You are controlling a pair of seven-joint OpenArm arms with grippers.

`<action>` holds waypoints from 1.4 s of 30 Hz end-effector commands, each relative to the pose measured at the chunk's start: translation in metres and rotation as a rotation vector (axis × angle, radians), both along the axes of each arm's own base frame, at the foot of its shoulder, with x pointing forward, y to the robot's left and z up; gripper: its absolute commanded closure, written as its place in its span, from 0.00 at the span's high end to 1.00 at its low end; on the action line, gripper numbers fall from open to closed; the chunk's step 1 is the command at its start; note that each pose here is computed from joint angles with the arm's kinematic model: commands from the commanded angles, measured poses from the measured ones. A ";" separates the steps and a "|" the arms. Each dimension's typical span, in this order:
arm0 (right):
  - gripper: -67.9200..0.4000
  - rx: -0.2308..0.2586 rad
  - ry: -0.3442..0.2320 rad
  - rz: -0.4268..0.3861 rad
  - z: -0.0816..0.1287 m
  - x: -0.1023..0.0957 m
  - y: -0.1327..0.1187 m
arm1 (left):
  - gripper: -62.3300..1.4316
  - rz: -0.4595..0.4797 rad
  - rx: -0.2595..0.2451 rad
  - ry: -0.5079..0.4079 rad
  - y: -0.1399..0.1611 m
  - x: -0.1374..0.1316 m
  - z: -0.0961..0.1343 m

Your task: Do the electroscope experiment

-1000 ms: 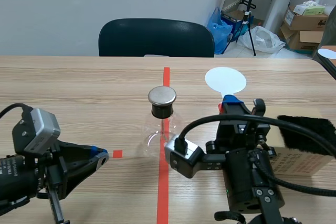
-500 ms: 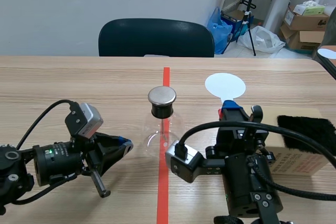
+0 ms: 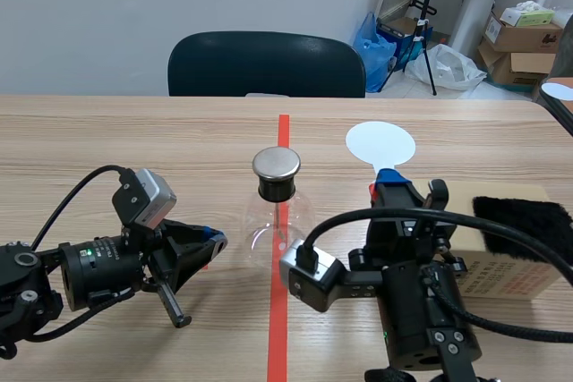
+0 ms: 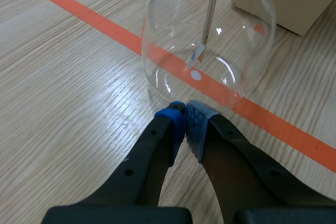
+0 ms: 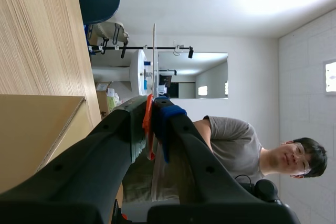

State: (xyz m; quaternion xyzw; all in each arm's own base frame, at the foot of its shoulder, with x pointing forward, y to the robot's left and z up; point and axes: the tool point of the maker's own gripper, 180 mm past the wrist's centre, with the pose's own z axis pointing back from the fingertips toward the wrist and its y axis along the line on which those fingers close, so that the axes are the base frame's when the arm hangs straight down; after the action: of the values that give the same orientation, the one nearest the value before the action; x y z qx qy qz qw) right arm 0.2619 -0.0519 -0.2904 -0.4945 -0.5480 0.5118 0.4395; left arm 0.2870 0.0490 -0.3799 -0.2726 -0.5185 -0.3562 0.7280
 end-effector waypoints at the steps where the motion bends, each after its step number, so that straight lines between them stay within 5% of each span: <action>1: 0.02 0.017 -0.040 -0.008 0.013 0.006 -0.001 | 0.07 -0.001 -0.040 -0.038 -0.005 0.007 0.015; 42: 0.02 0.016 -0.041 -0.010 0.013 0.007 -0.002 | 0.07 -0.001 -0.052 -0.046 -0.005 0.007 0.018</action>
State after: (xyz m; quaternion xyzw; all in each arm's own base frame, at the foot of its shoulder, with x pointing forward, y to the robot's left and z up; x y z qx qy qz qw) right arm 0.2619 -0.0519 -0.2904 -0.4945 -0.5480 0.5118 0.4395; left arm 0.2876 0.0485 -0.3773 -0.2751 -0.5238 -0.3543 0.7242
